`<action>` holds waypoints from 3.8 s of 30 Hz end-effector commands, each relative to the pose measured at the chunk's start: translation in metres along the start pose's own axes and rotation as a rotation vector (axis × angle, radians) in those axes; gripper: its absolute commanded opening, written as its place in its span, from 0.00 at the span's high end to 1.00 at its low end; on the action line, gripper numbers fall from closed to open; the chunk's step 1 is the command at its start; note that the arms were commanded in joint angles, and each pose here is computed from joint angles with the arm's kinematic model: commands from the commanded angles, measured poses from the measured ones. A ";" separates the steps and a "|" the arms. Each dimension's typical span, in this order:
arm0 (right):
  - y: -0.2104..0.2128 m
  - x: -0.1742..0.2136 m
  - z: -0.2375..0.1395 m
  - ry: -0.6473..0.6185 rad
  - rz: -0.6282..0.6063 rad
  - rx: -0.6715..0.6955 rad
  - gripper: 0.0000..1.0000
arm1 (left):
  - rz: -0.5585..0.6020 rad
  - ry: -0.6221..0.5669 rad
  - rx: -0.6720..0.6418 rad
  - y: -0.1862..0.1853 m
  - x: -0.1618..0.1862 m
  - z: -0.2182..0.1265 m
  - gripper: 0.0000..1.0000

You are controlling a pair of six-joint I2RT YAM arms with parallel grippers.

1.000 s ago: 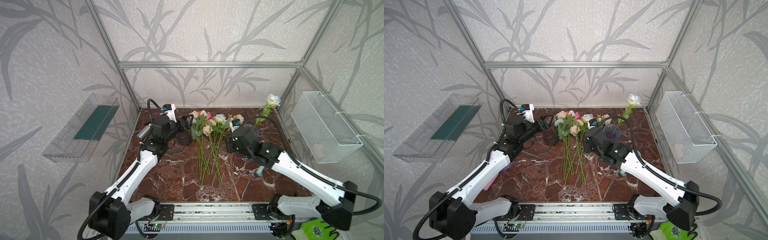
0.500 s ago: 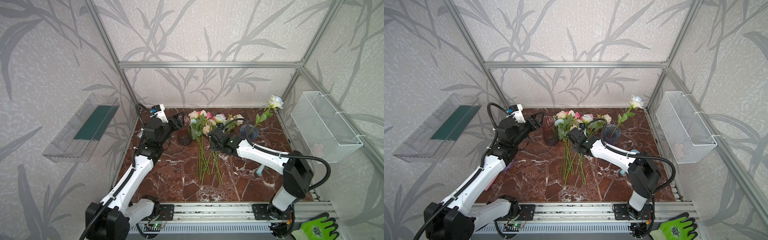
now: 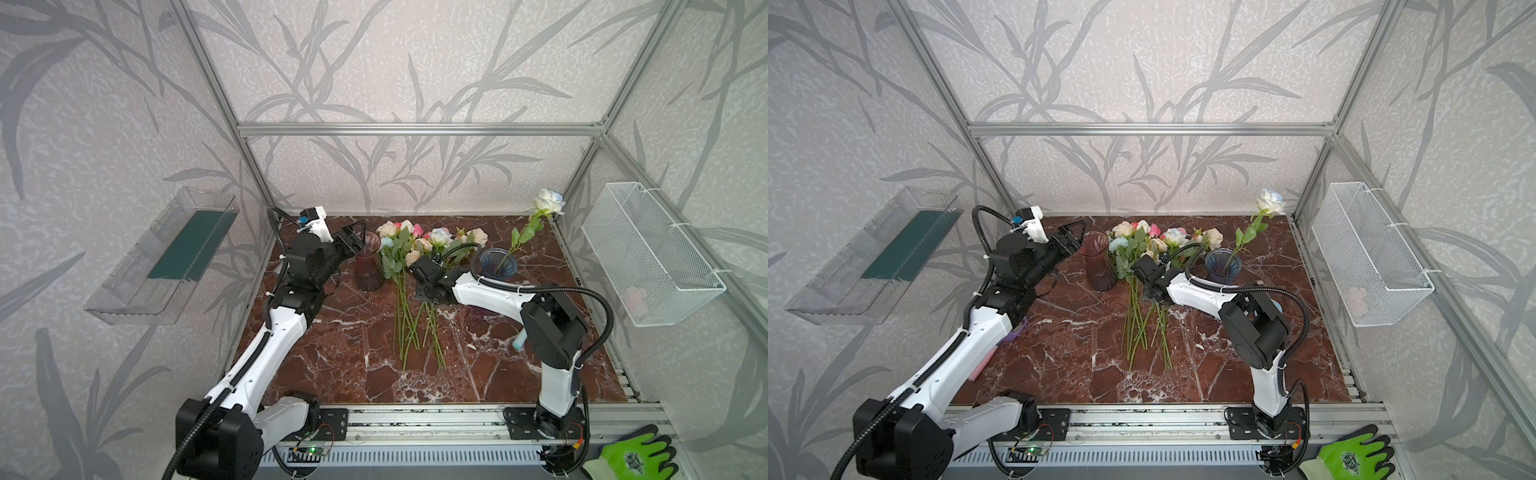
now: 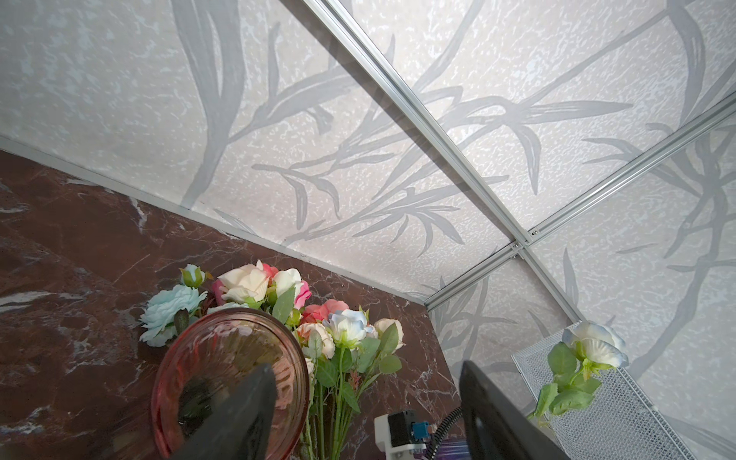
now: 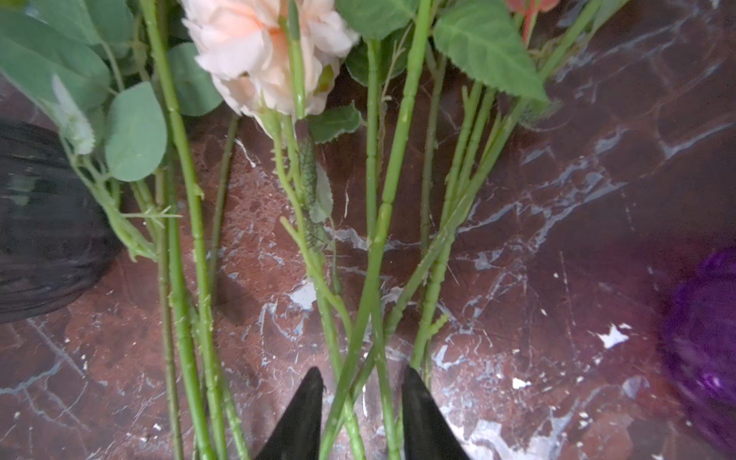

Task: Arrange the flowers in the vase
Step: 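Release the rose and move the right gripper back to the rose stems, then lift a second white rose up and carry it toward the blue-purple vase, then lower the white rose stem into the blue-purple vase and open the right gripper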

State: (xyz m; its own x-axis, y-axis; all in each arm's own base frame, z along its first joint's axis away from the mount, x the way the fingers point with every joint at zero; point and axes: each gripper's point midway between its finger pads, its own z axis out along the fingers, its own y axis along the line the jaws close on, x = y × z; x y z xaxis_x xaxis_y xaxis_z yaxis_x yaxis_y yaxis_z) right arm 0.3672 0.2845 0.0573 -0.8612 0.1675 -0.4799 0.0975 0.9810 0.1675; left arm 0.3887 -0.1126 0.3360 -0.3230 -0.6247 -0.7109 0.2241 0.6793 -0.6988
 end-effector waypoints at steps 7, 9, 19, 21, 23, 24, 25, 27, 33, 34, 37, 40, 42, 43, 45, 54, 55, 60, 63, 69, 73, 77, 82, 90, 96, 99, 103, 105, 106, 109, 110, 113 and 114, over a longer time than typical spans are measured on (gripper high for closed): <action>0.009 -0.009 0.013 0.045 0.054 -0.069 0.78 | -0.037 0.009 0.043 -0.002 0.000 0.005 0.28; 0.008 -0.008 0.015 0.049 0.059 -0.072 0.84 | -0.040 0.010 0.046 -0.002 -0.001 0.006 0.27; 0.008 -0.019 -0.005 0.014 0.082 -0.117 0.92 | -0.047 0.012 0.058 -0.004 -0.001 0.006 0.28; 0.006 -0.024 -0.017 -0.010 0.088 -0.128 0.92 | -0.048 0.016 0.065 -0.005 -0.001 0.006 0.28; 0.005 -0.028 -0.030 -0.035 0.088 -0.147 0.93 | -0.054 0.026 0.077 -0.007 0.000 0.008 0.28; 0.006 -0.030 -0.036 -0.047 0.082 -0.155 0.92 | -0.059 0.032 0.081 -0.007 0.001 0.009 0.28; 0.005 -0.032 -0.042 -0.059 0.074 -0.160 0.93 | -0.067 0.038 0.086 -0.007 0.003 0.010 0.28; 0.006 -0.035 -0.054 -0.079 0.058 -0.172 0.93 | -0.080 0.053 0.101 -0.008 0.006 0.013 0.28; 0.037 -0.048 -0.120 -0.239 -0.090 -0.289 0.93 | -0.112 0.144 0.165 -0.018 0.020 0.026 0.28; 0.043 -0.050 -0.134 -0.275 -0.117 -0.312 0.93 | -0.117 0.153 0.178 -0.019 0.022 0.027 0.28; 0.051 -0.060 -0.171 -0.365 -0.163 -0.363 0.93 | -0.118 0.169 0.182 -0.021 0.029 0.030 0.25; 0.047 -0.072 -0.199 -0.434 -0.165 -0.384 0.94 | -0.102 0.186 0.197 -0.026 0.035 0.031 0.23; 0.046 -0.079 -0.215 -0.478 -0.175 -0.402 0.94 | -0.093 0.201 0.204 -0.029 0.039 0.032 0.22; 0.046 -0.083 -0.223 -0.500 -0.185 -0.408 0.94 | -0.090 0.208 0.209 -0.031 0.042 0.032 0.22; 0.043 -0.088 -0.235 -0.537 -0.192 -0.414 0.94 | -0.087 0.226 0.221 -0.035 0.047 0.033 0.22; 0.026 -0.114 -0.286 -0.748 -0.228 -0.406 0.94 | -0.059 0.369 0.302 -0.062 0.091 0.039 0.22; 0.024 -0.120 -0.296 -0.786 -0.240 -0.396 0.94 | -0.052 0.392 0.315 -0.067 0.099 0.039 0.22; 0.008 -0.153 -0.330 -0.884 -0.252 -0.342 0.95 | -0.045 0.486 0.370 -0.089 0.132 0.036 0.22; -0.003 -0.174 -0.350 -0.976 -0.247 -0.310 0.95 | -0.072 0.529 0.414 -0.101 0.148 0.034 0.22; -0.041 -0.224 -0.398 -1.178 -0.156 -0.235 0.96 | -0.088 0.603 0.488 -0.121 0.174 0.028 0.22; -0.064 -0.254 -0.416 -1.249 -0.126 -0.148 0.97 | -0.077 0.618 0.515 -0.127 0.180 0.025 0.22; -0.083 -0.271 -0.414 -1.256 -0.102 -0.106 0.97 | -0.079 0.616 0.538 -0.131 0.181 0.023 0.22; -0.094 -0.269 -0.396 -1.222 -0.143 -0.051 0.97 | -0.086 0.626 0.539 -0.131 0.185 0.024 0.22; -0.108 -0.230 -0.338 -1.108 -0.247 0.005 0.97 | -0.096 0.633 0.538 -0.130 0.188 0.025 0.22; -0.122 -0.200 -0.294 -1.020 -0.253 0.025 0.97 | -0.094 0.636 0.533 -0.129 0.190 0.026 0.22; -0.129 -0.188 -0.274 -0.989 -0.253 0.046 0.96 | -0.095 0.640 0.527 -0.127 0.192 0.027 0.22; -0.136 -0.176 -0.252 -0.946 -0.242 0.059 0.95 | -0.092 0.646 0.522 -0.125 0.195 0.028 0.22; -0.138 -0.170 -0.243 -0.924 -0.239 0.061 0.94 | -0.092 0.649 0.521 -0.126 0.196 0.028 0.22; -0.140 -0.167 -0.238 -0.915 -0.235 0.063 0.94 | -0.092 0.649 0.522 -0.126 0.195 0.028 0.22; -0.145 -0.159 -0.226 -0.885 -0.229 0.081 0.92 | -0.091 0.650 0.520 -0.125 0.196 0.028 0.22; -0.147 -0.157 -0.223 -0.879 -0.223 0.088 0.91 | -0.091 0.648 0.520 -0.125 0.195 0.028 0.22; -0.151 -0.153 -0.217 -0.858 -0.208 0.098 0.87 | -0.091 0.650 0.523 -0.126 0.196 0.028 0.22; -0.152 -0.152 -0.216 -0.854 -0.207 0.098 0.86 | -0.091 0.649 0.521 -0.126 0.195 0.028 0.22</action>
State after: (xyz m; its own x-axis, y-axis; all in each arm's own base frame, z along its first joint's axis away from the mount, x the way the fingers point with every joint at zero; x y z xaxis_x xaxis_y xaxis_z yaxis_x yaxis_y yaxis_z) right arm 0.3786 0.0985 0.2845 -0.2226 -0.0737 -0.9721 0.0131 0.9968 -0.0786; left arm 0.3254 -0.3268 0.2738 -0.7992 -0.2209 -0.5590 0.4897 0.2998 -0.8187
